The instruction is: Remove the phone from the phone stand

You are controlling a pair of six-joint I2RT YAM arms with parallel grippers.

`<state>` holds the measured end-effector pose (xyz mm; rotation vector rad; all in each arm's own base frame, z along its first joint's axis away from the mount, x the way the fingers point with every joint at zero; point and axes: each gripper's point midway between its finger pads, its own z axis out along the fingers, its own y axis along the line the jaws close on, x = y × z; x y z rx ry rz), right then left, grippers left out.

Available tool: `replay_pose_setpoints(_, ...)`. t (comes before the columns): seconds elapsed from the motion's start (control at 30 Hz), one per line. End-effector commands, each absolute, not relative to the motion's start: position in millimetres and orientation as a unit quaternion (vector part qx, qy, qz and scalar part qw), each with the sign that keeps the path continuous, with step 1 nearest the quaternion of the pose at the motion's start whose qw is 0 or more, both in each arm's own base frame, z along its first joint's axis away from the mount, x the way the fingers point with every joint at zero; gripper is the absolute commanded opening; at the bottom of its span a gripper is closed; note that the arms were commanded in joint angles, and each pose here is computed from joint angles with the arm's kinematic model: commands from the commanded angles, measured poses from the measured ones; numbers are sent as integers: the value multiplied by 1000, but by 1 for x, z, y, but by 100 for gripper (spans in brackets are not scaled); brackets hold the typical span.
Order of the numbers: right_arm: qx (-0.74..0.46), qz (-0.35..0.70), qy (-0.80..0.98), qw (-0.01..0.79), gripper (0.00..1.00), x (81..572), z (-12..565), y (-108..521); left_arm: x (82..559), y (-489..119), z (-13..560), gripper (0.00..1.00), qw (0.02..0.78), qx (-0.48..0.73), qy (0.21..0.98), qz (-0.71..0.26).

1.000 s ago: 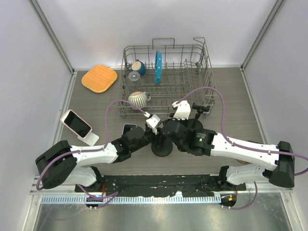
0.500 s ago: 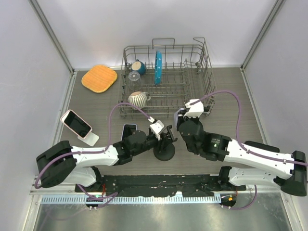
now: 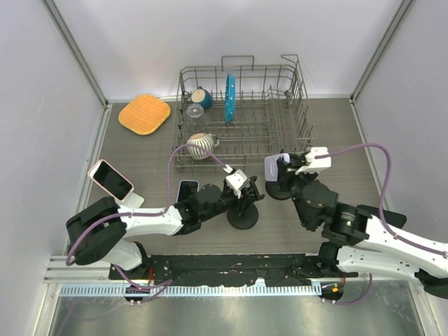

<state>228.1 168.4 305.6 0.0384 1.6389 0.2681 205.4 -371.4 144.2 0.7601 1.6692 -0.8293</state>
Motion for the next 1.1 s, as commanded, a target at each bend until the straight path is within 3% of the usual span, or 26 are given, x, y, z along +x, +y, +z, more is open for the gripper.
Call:
replay_pose_setpoints(0.0, 43, 154, 699, 697, 1, 219, 334, 147, 241, -384, 153, 0, 562, 315, 688, -333)
replay_pose_setpoints(0.27, 53, 157, 694, 700, 1, 211, 341, 126, 294, -421, 176, 0, 590, 308, 657, -355)
replay_pose_setpoints(0.77, 52, 165, 682, 711, 1, 206, 352, 113, 290, -476, 170, 1, 562, 331, 640, -405)
replay_pose_setpoints(0.87, 48, 168, 679, 713, 1, 205, 355, 112, 290, -470, 172, 22, 568, 323, 643, -400)
replay_pose_setpoints(0.9, 47, 170, 678, 714, 1, 204, 357, 111, 289, -466, 177, 33, 573, 320, 642, -398)
replay_pose_setpoints(1.07, 45, 176, 676, 714, 1, 201, 362, 109, 287, -447, 200, 62, 595, 302, 635, -389)
